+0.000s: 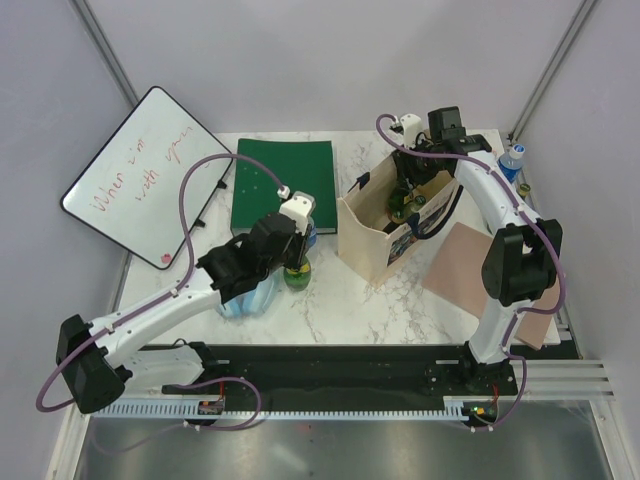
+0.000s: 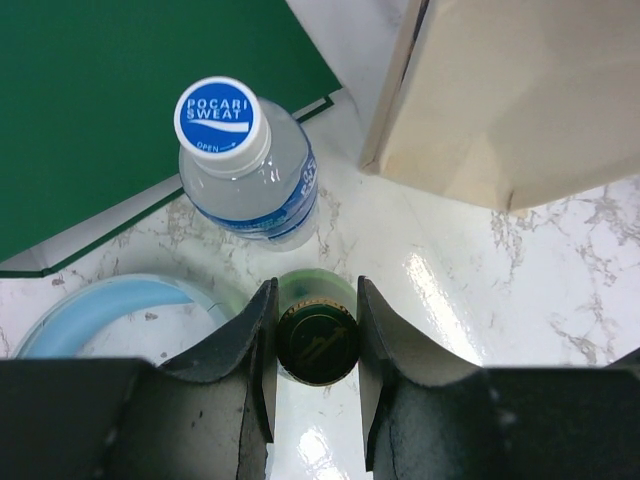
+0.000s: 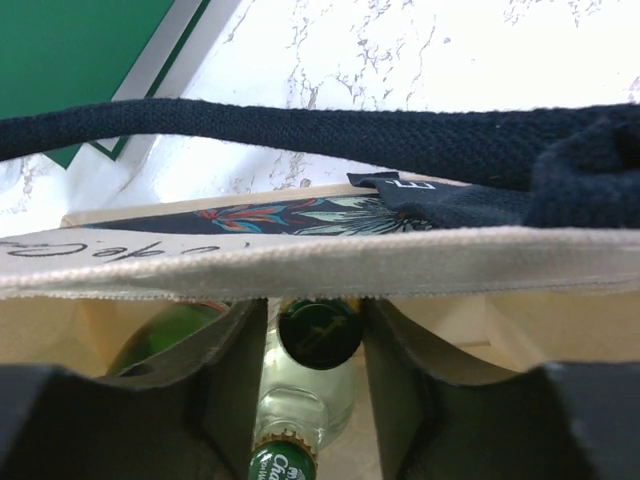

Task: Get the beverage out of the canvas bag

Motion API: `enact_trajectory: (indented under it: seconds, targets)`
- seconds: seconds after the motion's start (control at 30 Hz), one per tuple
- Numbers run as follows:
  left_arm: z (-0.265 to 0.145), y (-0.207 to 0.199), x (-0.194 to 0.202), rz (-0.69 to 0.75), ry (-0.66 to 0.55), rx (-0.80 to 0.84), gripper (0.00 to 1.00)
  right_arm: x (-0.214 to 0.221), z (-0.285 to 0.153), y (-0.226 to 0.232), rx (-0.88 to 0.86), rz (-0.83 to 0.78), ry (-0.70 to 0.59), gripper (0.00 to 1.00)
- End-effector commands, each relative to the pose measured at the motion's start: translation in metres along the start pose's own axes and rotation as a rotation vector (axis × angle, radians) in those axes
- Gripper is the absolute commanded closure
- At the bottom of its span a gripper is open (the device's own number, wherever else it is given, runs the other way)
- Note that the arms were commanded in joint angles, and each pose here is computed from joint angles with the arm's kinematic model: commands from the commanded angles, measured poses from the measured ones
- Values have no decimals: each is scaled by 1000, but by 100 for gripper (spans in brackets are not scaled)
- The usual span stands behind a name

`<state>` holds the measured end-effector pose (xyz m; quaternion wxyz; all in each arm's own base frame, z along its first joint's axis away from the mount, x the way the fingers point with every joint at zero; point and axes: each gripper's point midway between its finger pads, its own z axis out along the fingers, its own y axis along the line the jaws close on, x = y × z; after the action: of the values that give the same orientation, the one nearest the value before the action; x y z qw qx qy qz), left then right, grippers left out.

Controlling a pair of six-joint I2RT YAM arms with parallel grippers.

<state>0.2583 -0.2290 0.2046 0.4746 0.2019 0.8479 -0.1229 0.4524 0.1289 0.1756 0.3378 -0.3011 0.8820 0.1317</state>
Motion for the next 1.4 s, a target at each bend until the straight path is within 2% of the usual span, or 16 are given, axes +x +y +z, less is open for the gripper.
enact_trajectory:
  seconds: [0.0, 0.17, 0.3, 0.47, 0.57, 0.6, 0.67, 0.7, 0.8, 0.9, 1.1, 1.23, 1.37]
  targets:
    - [-10, 4, -62, -106, -259, -20, 98, -21, -12, 3, 1, -21, -73, 56]
    - [-2, 6, -48, -110, -254, -30, 98, -20, -11, 4, -1, -17, -72, 66]
    - [2, 7, -41, -127, -253, -38, 98, -20, -13, 4, 1, -26, -73, 82]
    - [3, 11, -31, -150, -245, -56, 95, -35, -30, 6, 7, -53, -125, 92]
    - [3, 14, -24, -163, -234, -64, 80, -49, -44, 6, 22, -71, -165, 100]
    - [3, 14, -22, -167, -232, -64, 67, -53, -47, 6, 25, -75, -176, 100]
    - [3, 16, -18, -175, -222, -74, 55, -62, -57, 7, 30, -85, -204, 100]
    - [3, 15, -18, -178, -220, -72, 45, -65, -60, 8, 32, -85, -215, 100]
    - [1, 15, -17, -188, -213, -71, 31, -75, -71, 8, 36, -82, -246, 100]
    - [0, 14, -18, -192, -206, -63, 23, -84, -82, 9, 39, -86, -278, 100]
    - [-12, 8, -32, -187, -220, -19, 14, -111, -116, 11, 49, -107, -367, 100]
    - [-31, 10, -52, -206, -281, -5, 8, -131, -147, 14, 58, -121, -447, 100]
    - [-53, 14, -75, -227, -351, 5, 7, -142, -168, 15, 72, -133, -493, 100]
